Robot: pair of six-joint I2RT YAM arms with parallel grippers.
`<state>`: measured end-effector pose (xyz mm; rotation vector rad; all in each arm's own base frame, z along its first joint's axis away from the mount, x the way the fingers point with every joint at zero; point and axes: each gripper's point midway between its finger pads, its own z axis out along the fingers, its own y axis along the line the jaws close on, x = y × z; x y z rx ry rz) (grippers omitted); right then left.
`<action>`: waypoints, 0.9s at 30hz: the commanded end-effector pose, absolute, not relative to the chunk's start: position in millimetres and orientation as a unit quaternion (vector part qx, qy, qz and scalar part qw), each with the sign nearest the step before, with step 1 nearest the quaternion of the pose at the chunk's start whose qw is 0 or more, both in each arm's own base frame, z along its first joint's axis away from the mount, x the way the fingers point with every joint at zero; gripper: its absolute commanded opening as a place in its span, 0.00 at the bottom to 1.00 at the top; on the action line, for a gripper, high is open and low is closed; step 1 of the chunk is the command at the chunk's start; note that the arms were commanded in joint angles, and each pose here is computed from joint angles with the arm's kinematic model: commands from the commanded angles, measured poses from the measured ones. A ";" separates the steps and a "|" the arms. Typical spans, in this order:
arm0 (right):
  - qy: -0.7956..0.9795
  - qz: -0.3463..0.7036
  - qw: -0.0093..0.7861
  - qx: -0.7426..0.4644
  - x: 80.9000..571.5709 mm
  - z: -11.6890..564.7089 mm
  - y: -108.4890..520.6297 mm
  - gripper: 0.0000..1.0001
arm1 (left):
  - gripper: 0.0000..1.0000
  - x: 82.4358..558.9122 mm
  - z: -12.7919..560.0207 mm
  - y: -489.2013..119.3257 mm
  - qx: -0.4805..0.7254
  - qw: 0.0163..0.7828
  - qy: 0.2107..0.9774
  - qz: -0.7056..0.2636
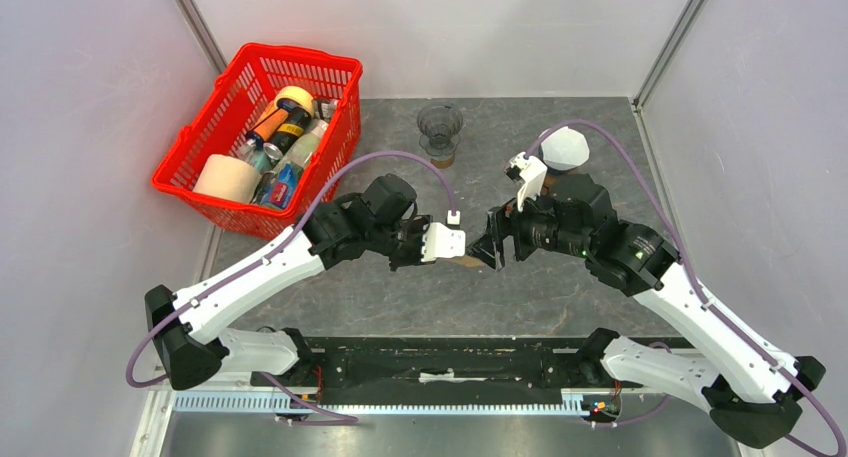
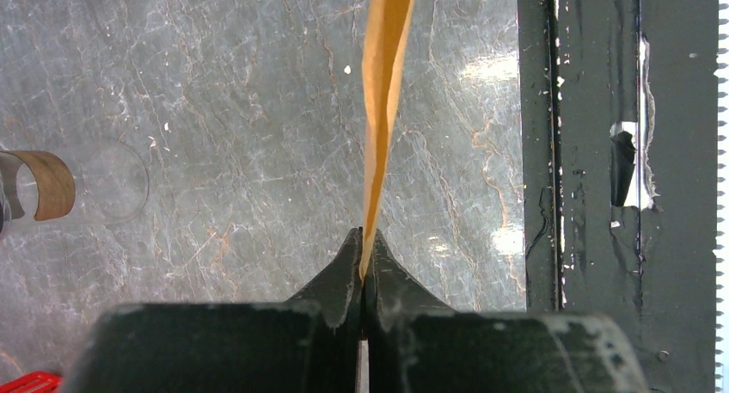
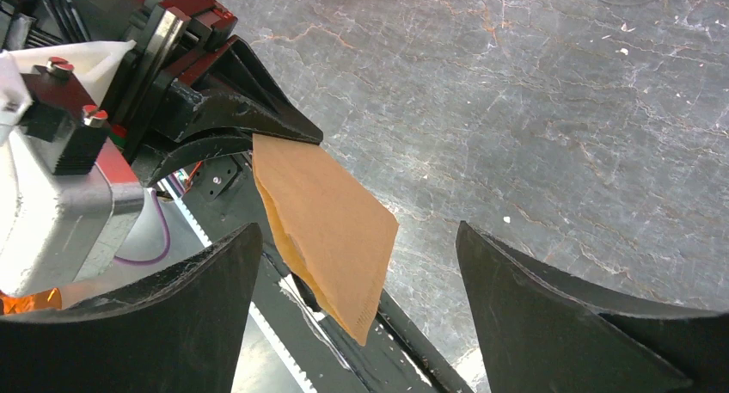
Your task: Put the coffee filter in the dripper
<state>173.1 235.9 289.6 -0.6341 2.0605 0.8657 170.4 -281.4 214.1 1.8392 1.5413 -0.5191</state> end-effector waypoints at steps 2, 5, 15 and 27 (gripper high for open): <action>0.815 0.327 0.407 -0.252 178.0 288.7 232.8 0.90 | 0.02 171.8 230.3 -286.5 0.705 0.357 0.579 -0.200; 0.823 0.311 0.407 -0.244 183.5 283.6 230.0 0.91 | 0.02 171.2 231.9 -286.1 0.705 0.359 0.577 -0.202; 0.830 0.310 0.384 -0.259 177.6 269.0 231.0 0.89 | 0.02 172.8 235.6 -287.7 0.700 0.363 0.581 -0.202; 0.810 0.362 0.365 -0.283 161.8 279.8 245.2 0.87 | 0.02 182.0 229.6 -288.7 0.686 0.354 0.608 -0.188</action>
